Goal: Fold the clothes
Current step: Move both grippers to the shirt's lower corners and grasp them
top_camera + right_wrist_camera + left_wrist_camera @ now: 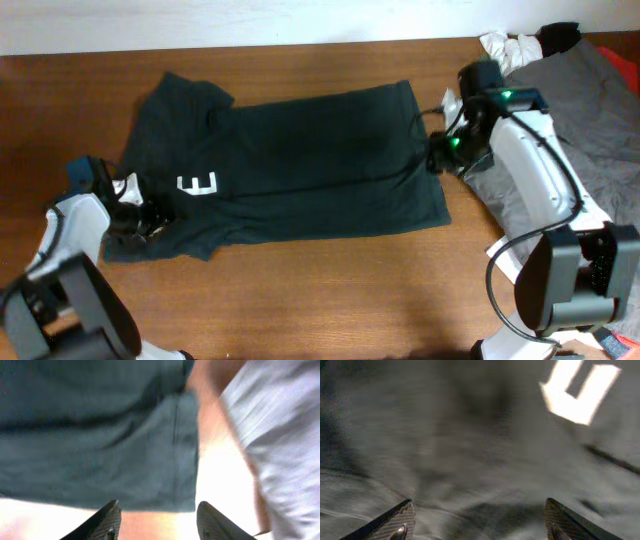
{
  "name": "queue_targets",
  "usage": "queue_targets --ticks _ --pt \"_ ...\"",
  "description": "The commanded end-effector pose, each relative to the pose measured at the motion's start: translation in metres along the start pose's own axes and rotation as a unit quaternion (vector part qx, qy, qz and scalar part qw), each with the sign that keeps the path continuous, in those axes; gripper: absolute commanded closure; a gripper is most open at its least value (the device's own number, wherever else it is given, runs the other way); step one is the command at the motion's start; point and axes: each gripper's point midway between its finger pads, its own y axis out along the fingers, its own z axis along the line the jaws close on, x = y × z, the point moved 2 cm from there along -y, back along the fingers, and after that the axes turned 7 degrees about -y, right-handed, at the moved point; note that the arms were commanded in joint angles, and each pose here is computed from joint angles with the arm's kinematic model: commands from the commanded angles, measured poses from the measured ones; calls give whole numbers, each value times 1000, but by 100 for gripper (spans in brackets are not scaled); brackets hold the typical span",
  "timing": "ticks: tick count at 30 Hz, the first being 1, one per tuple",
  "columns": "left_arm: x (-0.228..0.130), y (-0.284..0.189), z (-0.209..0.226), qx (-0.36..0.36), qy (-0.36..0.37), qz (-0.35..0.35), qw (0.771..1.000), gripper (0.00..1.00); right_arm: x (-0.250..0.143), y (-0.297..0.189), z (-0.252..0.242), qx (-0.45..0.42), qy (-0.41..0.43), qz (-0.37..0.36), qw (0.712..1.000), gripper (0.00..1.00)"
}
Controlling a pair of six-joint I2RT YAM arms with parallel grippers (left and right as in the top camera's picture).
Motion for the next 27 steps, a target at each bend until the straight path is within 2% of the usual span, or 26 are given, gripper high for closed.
queue_targets --ticks 1,3,4,7,13,14,17,23,27 --pt "-1 -30 -31 12 86 -60 994 15 -21 25 10 16 3 43 999 46" --pt "0 -39 -32 54 97 -87 990 13 -29 33 10 18 5 55 998 46" --pt "-1 -43 -34 64 101 -96 988 8 -33 37 10 19 6 60 998 46" --pt "-7 -50 -46 60 120 -105 985 9 -43 48 9 19 7 71 997 46" --pt "-29 -37 -60 61 153 -73 984 11 -57 77 6 19 7 67 998 46" --pt "-32 -35 -63 60 159 -70 983 16 -58 81 6 19 7 66 998 46" --pt "-44 -26 -72 63 192 -53 978 17 -61 90 4 15 6 60 998 46" --pt "-64 2 -63 85 203 -5 975 17 -66 99 -1 1 5 59 998 46" --pt "-67 19 -54 104 200 17 974 25 -66 100 -1 1 5 60 998 46"
